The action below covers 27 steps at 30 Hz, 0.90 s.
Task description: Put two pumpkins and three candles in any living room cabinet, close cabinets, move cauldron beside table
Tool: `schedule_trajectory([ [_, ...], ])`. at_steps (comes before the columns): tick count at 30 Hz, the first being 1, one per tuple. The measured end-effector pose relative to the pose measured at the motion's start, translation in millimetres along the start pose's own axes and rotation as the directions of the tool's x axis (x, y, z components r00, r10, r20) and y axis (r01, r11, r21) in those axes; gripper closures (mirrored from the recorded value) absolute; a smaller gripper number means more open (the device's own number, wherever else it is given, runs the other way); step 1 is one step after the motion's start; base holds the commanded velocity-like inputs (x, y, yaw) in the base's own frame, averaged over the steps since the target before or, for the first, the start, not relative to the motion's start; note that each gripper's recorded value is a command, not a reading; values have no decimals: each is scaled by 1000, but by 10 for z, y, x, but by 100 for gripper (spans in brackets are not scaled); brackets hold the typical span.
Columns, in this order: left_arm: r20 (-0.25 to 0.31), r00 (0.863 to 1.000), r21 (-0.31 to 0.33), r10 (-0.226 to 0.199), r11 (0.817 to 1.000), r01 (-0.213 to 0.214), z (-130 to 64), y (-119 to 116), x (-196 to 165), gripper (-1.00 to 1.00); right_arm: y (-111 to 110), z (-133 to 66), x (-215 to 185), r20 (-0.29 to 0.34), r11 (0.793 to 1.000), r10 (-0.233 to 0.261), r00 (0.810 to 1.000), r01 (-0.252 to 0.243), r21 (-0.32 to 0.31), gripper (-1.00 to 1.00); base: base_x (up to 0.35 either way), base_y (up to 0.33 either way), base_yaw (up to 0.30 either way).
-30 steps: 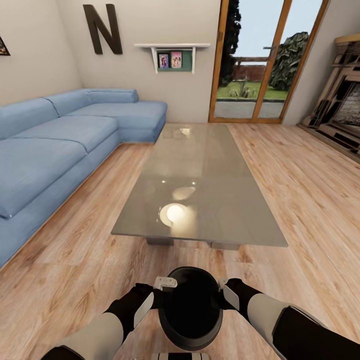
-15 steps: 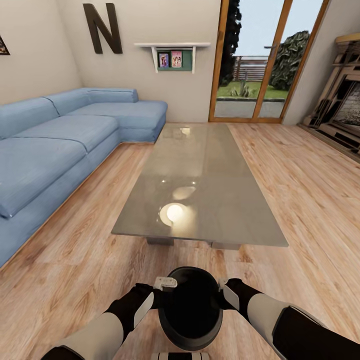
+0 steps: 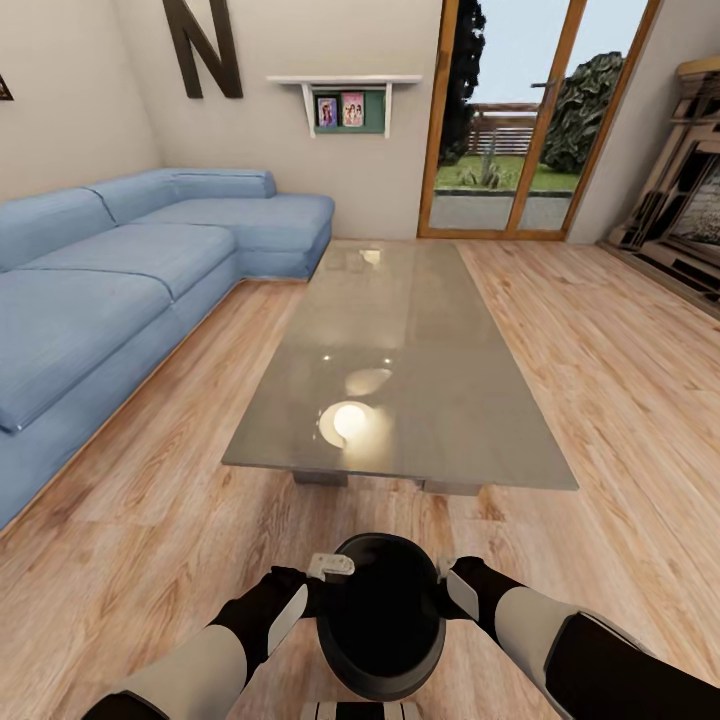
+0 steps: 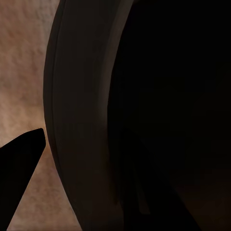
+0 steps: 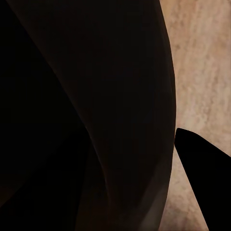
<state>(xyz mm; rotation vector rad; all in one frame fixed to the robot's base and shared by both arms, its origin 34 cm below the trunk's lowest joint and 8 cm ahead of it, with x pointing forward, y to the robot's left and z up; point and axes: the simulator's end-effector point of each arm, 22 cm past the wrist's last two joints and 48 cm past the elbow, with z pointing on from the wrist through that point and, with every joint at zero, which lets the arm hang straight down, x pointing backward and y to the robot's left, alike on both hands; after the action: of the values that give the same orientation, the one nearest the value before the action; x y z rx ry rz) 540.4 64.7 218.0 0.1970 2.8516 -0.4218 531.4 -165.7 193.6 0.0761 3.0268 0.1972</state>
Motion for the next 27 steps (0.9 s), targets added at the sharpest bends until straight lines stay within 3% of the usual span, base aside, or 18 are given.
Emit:
schedule_trajectory([
  [27,-7,1000,-2,-3,1000,3,25,7,9,100,-4,29,2,-9,1000,0,1000,0,0,100,0,0,0],
])
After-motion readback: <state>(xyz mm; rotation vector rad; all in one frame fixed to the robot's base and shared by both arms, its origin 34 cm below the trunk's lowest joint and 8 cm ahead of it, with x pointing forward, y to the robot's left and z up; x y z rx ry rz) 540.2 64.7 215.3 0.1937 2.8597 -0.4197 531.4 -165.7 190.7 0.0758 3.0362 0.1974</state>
